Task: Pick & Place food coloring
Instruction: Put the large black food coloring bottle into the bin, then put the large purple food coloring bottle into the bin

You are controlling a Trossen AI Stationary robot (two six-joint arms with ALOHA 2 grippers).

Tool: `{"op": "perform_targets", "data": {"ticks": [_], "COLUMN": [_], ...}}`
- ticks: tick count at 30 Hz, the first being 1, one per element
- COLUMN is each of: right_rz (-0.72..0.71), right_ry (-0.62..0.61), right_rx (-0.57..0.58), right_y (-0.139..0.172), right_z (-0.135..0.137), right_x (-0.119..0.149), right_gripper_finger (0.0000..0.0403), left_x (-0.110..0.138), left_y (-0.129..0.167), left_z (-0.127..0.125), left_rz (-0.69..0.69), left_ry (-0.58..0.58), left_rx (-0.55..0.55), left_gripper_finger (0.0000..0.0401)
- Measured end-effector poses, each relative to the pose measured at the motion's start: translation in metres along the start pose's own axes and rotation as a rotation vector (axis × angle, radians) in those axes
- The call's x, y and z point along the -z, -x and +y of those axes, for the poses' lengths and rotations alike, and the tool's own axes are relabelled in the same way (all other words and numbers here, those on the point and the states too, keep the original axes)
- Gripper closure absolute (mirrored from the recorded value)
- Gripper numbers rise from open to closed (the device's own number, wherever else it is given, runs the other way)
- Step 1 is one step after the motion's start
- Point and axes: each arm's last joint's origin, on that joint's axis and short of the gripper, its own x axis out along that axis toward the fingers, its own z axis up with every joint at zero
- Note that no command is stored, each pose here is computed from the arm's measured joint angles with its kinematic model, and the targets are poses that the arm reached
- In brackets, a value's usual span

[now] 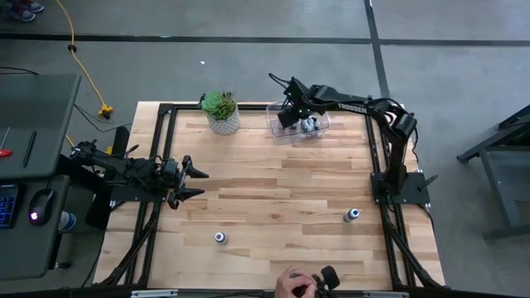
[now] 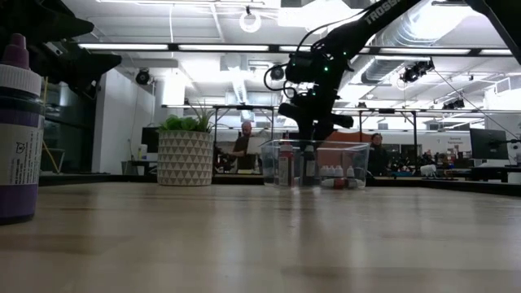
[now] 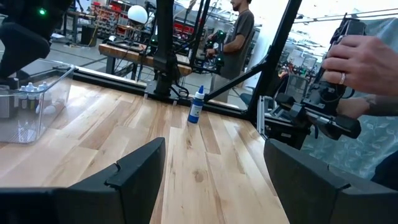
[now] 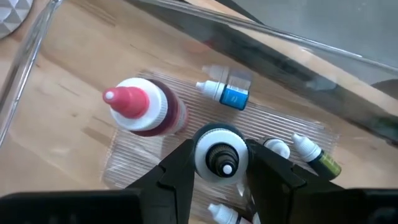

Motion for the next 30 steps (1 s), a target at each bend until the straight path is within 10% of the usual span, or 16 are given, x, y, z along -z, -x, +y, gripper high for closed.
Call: {"op": "perform_targets", "data": {"ticks": [19, 30], "right_rz": [-0.035, -0.16], "right_ry": [0.117, 0.289], "right_rx": [0.036, -0.019], "right_y": [0.022, 0.104], "right_z": [0.003, 0.028], "right_x": [-0.016, -0.047], "right_gripper_finger": [0.0185, 0.017], "left_x": [0.0, 0.0], "left_y": [0.0, 0.0], "left_z": [0.0, 0.0], "left_rz": [0.0, 0.0], "left_ry": [0.0, 0.0], "left_rx": [0.0, 0.0], "left_gripper_finger": [0.013, 0.013]}}
